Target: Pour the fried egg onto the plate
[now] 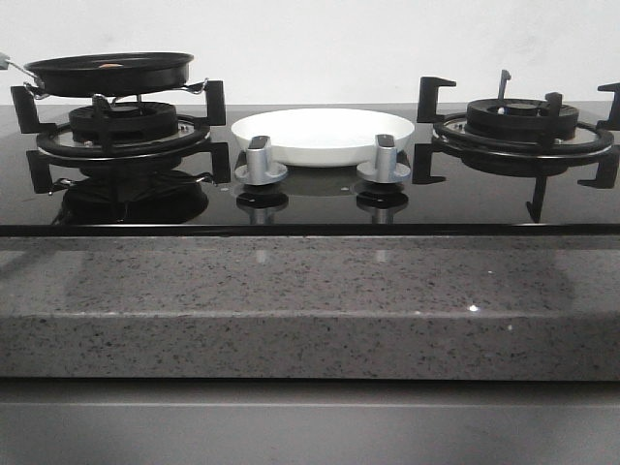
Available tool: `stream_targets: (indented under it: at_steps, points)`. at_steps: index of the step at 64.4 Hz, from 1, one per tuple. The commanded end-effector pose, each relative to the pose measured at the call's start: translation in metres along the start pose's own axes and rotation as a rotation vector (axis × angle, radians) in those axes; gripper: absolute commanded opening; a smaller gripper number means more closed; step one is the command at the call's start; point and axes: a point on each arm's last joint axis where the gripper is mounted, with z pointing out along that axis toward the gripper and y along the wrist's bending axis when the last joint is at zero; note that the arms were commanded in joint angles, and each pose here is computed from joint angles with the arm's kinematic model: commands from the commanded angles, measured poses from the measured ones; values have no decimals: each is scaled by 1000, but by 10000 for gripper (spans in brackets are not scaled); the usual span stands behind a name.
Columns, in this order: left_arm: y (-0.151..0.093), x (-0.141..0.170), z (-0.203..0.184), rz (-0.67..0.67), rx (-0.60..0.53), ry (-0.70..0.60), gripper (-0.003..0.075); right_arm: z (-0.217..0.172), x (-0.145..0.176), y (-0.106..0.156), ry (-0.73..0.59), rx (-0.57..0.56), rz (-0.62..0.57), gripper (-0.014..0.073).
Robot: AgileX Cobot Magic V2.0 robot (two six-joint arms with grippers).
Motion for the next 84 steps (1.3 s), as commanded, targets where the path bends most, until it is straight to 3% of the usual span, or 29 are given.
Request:
stream_targets:
  at_steps: [1,15,31,48,64,84]
  points:
    - [-2,-15,1,-7,17,-93,514,13,-24,6,-10,-69,-23,517]
    - [-2,-15,1,-7,17,-93,513,64,-53,19,137,-161,-50,508]
    - [-2,-15,1,-7,17,-93,513,125,-91,24,246,-231,11,307]
    - [-2,-15,1,-7,17,-93,513,191,-124,24,378,-254,139,307]
    - [-2,-15,1,-7,17,-93,513,256,-131,23,533,-246,244,307]
    - [-2,-15,1,-7,17,-93,513,294,-133,17,589,-176,331,307]
